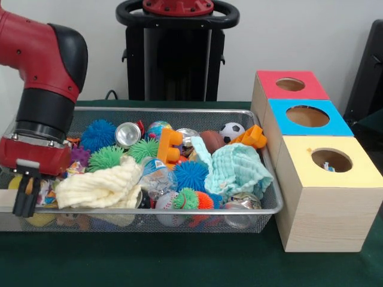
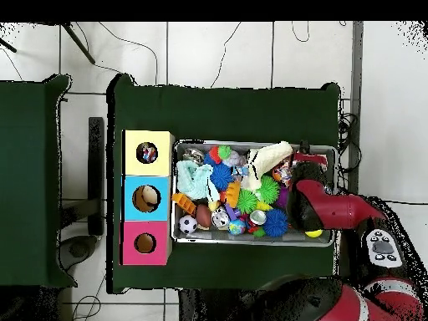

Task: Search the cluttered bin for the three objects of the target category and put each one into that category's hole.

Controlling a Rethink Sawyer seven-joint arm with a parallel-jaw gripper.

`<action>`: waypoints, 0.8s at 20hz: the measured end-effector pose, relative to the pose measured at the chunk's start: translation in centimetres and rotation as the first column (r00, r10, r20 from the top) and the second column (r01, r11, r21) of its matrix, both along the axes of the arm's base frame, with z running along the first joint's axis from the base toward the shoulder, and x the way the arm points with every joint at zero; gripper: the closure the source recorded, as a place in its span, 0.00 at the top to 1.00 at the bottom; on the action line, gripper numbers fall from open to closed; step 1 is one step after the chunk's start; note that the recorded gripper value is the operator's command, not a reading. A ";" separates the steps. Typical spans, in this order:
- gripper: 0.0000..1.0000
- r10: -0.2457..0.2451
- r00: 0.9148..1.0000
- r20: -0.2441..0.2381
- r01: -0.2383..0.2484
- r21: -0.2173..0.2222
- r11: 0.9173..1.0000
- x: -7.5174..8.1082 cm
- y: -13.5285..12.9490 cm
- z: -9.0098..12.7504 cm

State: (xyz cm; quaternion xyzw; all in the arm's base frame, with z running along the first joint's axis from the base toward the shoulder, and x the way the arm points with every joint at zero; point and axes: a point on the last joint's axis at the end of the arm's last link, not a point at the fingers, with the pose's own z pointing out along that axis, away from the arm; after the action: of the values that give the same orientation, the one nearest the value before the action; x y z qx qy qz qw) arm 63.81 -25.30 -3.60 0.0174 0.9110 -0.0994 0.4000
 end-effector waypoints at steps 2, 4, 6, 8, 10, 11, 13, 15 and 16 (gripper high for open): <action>0.00 0.004 1.000 0.000 -0.004 -0.005 1.000 0.1 0.0 0.0; 0.00 0.010 1.000 -0.002 -0.010 -0.006 1.000 0.1 0.1 -0.1; 0.00 0.022 1.000 -0.003 -0.022 -0.010 1.000 0.1 0.1 -0.1; 0.00 0.041 0.999 -0.001 -0.041 -0.009 0.999 0.0 -0.2 -0.1; 0.00 0.044 0.999 0.006 -0.044 0.012 0.999 0.2 -0.7 -0.3; 0.00 0.041 0.999 0.011 -0.041 0.024 0.999 0.3 -0.9 -0.5; 0.00 -0.011 1.000 0.023 0.009 0.092 0.996 0.8 -2.1 -1.2; 0.00 -0.075 0.997 0.024 0.070 0.165 0.984 1.5 -3.2 -1.8; 0.00 -0.123 0.992 0.019 0.117 0.207 0.971 2.3 -4.3 -2.1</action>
State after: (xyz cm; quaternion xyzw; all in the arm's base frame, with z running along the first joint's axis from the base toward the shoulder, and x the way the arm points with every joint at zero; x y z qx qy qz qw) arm 66.11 -29.60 -5.74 0.1154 0.9071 -0.0285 0.4038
